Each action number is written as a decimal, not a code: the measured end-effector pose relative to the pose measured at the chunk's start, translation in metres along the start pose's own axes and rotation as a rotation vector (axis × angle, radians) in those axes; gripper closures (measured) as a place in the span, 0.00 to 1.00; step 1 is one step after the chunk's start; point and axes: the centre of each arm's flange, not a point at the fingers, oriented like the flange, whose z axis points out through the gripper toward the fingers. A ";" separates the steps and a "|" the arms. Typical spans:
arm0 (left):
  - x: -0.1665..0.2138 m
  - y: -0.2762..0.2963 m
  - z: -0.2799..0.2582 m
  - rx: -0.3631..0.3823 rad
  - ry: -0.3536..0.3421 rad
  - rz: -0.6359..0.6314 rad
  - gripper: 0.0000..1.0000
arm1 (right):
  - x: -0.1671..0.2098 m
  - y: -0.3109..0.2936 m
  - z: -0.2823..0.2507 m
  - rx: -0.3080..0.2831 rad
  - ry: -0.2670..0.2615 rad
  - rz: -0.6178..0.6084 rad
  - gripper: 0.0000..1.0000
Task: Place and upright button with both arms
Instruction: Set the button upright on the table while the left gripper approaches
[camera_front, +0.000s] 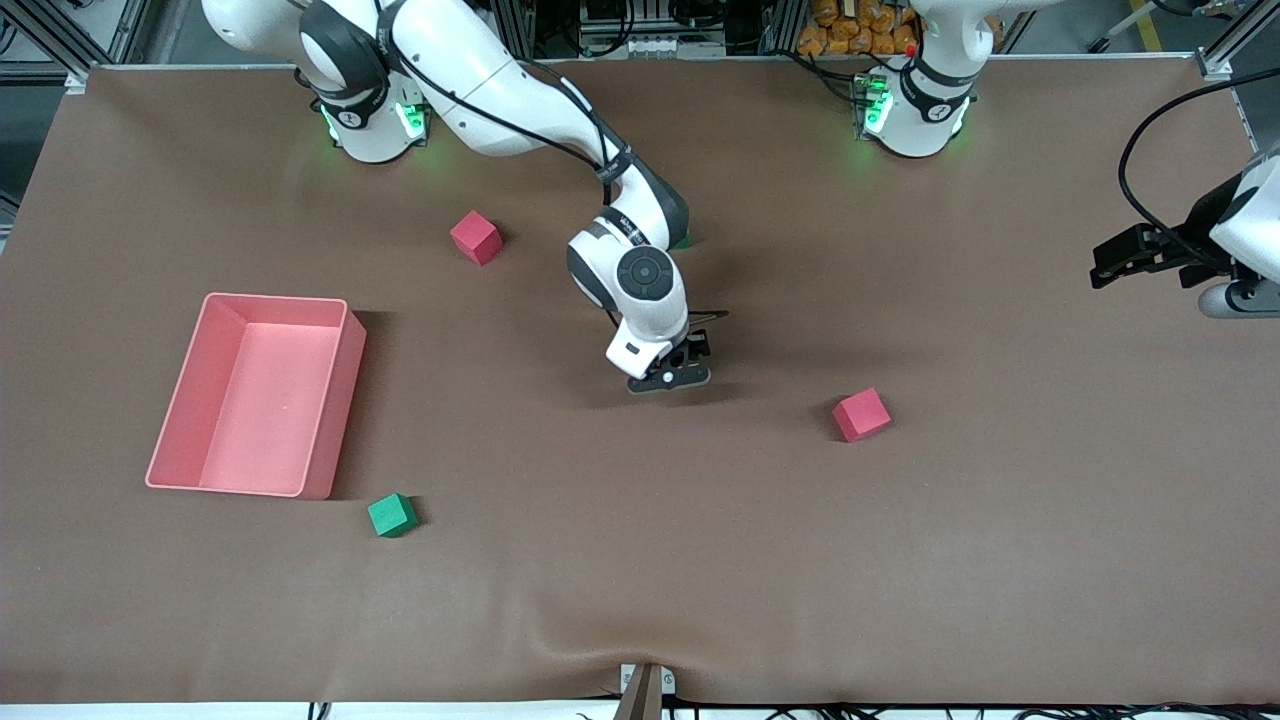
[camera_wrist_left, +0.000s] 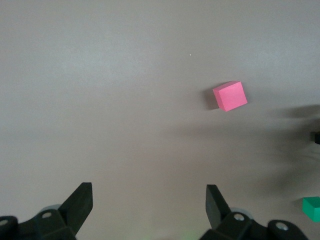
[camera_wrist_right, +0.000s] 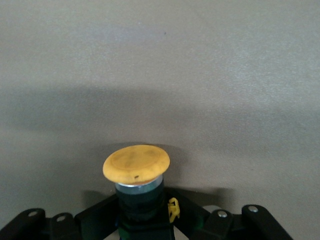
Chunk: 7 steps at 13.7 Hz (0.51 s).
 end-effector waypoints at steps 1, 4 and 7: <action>0.001 0.000 0.003 0.000 -0.005 0.000 0.00 | 0.002 0.001 -0.001 0.007 -0.001 0.012 0.52; 0.007 0.000 0.013 -0.002 -0.024 0.001 0.00 | 0.007 -0.004 -0.012 0.025 0.016 0.014 0.19; 0.011 0.004 0.022 -0.005 -0.040 0.009 0.00 | 0.025 0.000 -0.045 0.051 0.053 0.035 0.00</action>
